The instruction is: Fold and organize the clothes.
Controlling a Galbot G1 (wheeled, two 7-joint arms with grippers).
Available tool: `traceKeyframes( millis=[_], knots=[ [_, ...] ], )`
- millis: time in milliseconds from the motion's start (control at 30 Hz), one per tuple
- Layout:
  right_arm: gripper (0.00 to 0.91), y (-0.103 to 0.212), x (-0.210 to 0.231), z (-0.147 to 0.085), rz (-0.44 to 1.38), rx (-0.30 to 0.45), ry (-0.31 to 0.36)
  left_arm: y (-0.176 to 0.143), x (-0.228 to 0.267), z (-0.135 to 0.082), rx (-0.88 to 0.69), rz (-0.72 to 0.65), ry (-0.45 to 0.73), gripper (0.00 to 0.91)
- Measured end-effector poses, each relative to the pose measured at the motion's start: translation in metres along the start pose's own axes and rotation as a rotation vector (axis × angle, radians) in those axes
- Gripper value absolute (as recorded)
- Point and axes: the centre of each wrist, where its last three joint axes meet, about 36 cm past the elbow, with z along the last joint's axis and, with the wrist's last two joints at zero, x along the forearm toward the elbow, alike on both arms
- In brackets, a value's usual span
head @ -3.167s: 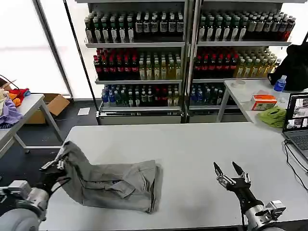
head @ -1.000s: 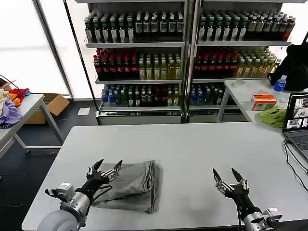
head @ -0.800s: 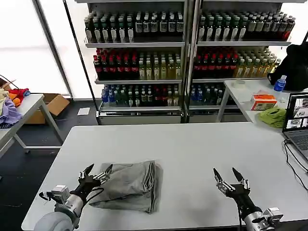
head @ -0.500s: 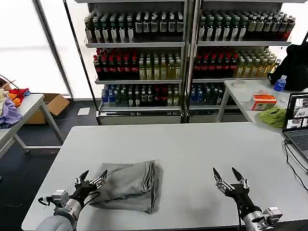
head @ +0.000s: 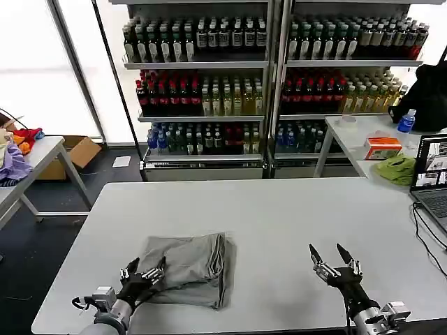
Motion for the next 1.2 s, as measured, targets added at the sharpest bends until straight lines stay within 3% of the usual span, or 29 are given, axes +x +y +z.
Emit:
traceKeyframes(
  millis=[67,100,133,867,1200],
  knots=[
    [0.907,0.001,0.000,0.000,-0.001,-0.001,-0.002,-0.007,0.000,0.002,0.006,0.010,0.000,0.464],
    [0.907,0.001,-0.001,-0.001,-0.001,-0.001,-0.003,-0.010,0.000,0.002,0.009,0.012,-0.001,0.111],
    [0.907,0.001,-0.001,-0.001,-0.002,-0.001,-0.004,-0.012,-0.001,0.003,0.012,0.015,-0.002,0.050],
    [0.907,0.000,-0.001,0.001,0.004,-0.005,-0.008,-0.029,0.006,0.008,0.118,-0.010,-0.047,0.030],
    [0.907,-0.004,-0.003,0.001,0.011,-0.009,-0.014,0.007,0.029,-0.015,0.161,-0.049,-0.085,0.030]
  ],
)
